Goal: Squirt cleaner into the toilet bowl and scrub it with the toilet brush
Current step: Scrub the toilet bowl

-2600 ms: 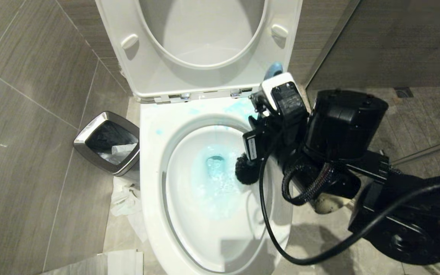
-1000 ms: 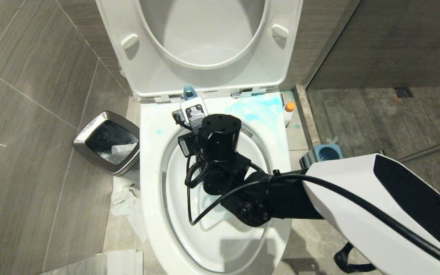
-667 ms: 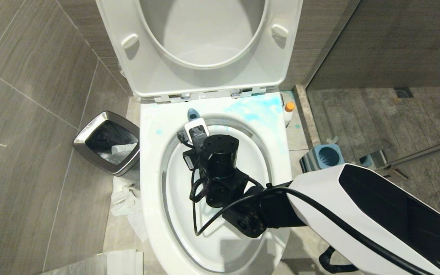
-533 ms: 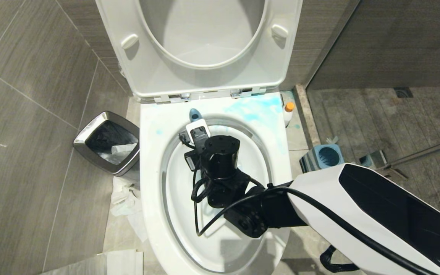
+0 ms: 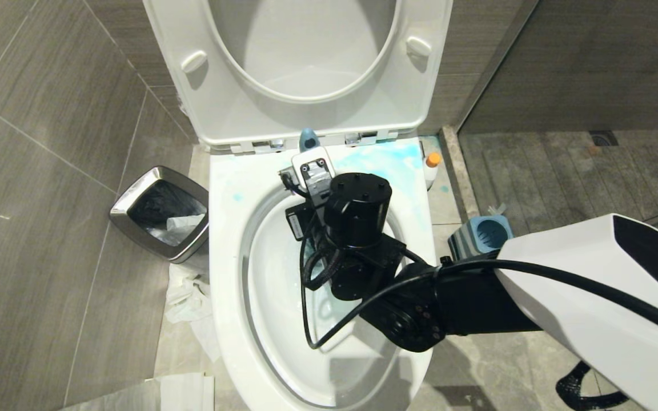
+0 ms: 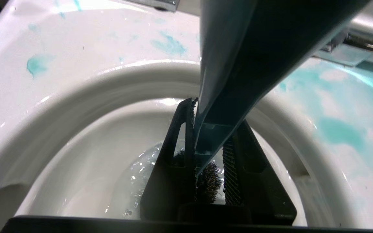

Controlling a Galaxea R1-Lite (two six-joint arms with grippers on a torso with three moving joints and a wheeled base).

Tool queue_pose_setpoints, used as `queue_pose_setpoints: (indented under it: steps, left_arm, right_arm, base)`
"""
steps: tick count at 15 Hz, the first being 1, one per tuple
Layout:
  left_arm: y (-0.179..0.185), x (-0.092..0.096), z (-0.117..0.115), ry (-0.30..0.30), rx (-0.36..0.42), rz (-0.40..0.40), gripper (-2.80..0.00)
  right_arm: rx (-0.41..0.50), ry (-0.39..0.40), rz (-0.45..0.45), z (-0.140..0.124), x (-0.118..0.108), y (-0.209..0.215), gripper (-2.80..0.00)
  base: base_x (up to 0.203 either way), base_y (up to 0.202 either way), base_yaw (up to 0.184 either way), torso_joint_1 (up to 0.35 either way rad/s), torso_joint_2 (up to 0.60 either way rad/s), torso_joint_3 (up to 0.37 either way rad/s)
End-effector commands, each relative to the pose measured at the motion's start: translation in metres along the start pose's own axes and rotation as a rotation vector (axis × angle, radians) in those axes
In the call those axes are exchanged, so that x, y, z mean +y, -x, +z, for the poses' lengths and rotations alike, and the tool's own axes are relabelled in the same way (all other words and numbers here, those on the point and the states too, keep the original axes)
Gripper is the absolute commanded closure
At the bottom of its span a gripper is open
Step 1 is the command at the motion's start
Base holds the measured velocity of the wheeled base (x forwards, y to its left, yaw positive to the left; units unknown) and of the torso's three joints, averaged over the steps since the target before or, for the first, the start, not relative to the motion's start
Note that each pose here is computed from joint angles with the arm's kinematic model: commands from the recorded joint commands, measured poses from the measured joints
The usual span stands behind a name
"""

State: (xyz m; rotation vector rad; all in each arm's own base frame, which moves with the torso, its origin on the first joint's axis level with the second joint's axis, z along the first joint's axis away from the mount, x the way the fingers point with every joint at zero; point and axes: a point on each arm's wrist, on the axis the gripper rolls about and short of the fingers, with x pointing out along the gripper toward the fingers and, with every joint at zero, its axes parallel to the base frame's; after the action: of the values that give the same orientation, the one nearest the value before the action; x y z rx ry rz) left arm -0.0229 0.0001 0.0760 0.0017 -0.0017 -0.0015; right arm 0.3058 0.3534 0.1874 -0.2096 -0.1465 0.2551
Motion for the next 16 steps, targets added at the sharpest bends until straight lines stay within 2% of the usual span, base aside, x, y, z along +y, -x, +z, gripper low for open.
queue_pose_setpoints:
  steps: [1,5,8,11,16]
  left_arm:
    - [0.000,0.000,0.000,0.000,0.002,0.000,0.00]
    - [0.000,0.000,0.000,0.000,0.002,0.000,0.00]
    - [0.000,0.000,0.000,0.000,0.002,0.001,0.00]
    - [0.000,0.000,0.000,0.000,0.002,0.000,0.00]
    - [0.000,0.000,0.000,0.000,0.002,0.001,0.00]
  right_arm:
    - [0.025,0.007,0.005,-0.007,-0.003,0.008,0.00]
    - [0.097,0.018,0.007,-0.050,0.015,0.000,0.00]
    - [0.129,0.040,0.014,-0.069,0.022,-0.002,0.00]
    - [0.125,0.041,0.010,-0.066,0.022,-0.001,0.00]
    - [0.068,-0.002,-0.012,-0.029,0.006,0.005,0.00]
  base:
    - [0.000,0.000,0.000,0.000,0.00,0.000]
    - [0.000,0.000,0.000,0.000,0.00,0.000]
    - [0.000,0.000,0.000,0.000,0.00,0.000]
    - [0.000,0.000,0.000,0.000,0.00,0.000]
    - [0.000,0.000,0.000,0.000,0.00,0.000]
